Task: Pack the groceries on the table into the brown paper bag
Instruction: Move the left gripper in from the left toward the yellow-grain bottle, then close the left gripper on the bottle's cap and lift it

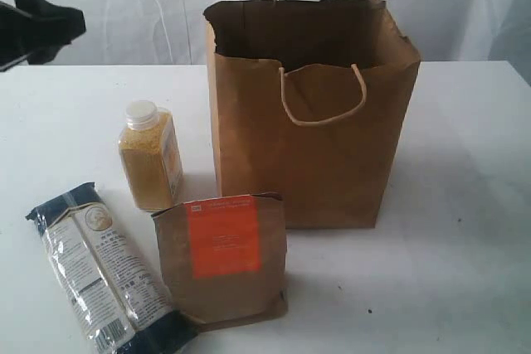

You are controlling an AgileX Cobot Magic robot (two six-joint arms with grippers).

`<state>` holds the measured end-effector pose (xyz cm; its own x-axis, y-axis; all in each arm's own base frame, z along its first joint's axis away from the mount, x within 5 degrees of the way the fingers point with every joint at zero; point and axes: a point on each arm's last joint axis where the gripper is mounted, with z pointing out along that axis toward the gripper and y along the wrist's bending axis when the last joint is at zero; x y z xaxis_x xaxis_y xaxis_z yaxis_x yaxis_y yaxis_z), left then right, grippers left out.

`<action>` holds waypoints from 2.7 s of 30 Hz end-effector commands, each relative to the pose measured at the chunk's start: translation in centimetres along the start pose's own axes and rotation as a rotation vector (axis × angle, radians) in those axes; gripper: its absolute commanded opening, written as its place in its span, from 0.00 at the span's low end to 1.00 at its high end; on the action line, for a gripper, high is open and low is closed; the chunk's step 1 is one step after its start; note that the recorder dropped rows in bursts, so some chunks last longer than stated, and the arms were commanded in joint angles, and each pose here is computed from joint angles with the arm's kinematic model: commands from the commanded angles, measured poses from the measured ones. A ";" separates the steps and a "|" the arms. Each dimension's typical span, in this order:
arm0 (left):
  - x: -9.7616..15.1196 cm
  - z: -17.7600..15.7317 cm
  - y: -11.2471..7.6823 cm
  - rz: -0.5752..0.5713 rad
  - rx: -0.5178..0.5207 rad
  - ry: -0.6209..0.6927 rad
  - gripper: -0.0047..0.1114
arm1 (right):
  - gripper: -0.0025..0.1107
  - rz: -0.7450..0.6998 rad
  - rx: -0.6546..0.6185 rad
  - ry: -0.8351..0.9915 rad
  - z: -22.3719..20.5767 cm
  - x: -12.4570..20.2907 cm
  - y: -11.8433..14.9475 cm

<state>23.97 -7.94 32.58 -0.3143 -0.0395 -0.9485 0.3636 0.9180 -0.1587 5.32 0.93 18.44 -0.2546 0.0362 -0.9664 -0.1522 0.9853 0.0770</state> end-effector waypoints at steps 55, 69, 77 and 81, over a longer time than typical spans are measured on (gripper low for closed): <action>7.6 12.0 -0.8 0.048 -0.136 0.319 0.84 | 0.02 0.004 0.003 0.000 0.0 0.1 0.0; 9.0 12.8 -0.6 0.049 -0.134 0.363 0.25 | 0.02 0.004 0.003 0.000 0.0 0.1 0.0; 5.6 11.2 -1.2 0.105 -0.111 0.257 0.04 | 0.02 0.004 0.003 0.000 0.0 0.1 0.0; 0.8 8.9 -2.1 0.116 -0.083 0.102 0.04 | 0.02 0.004 0.003 0.000 0.0 0.1 0.0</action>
<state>31.46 -13.73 24.81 -0.4900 0.1442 -0.8597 0.3271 0.9446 -0.0280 5.31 0.93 18.43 -0.2561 0.0359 -0.9660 -0.1521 0.9854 0.0770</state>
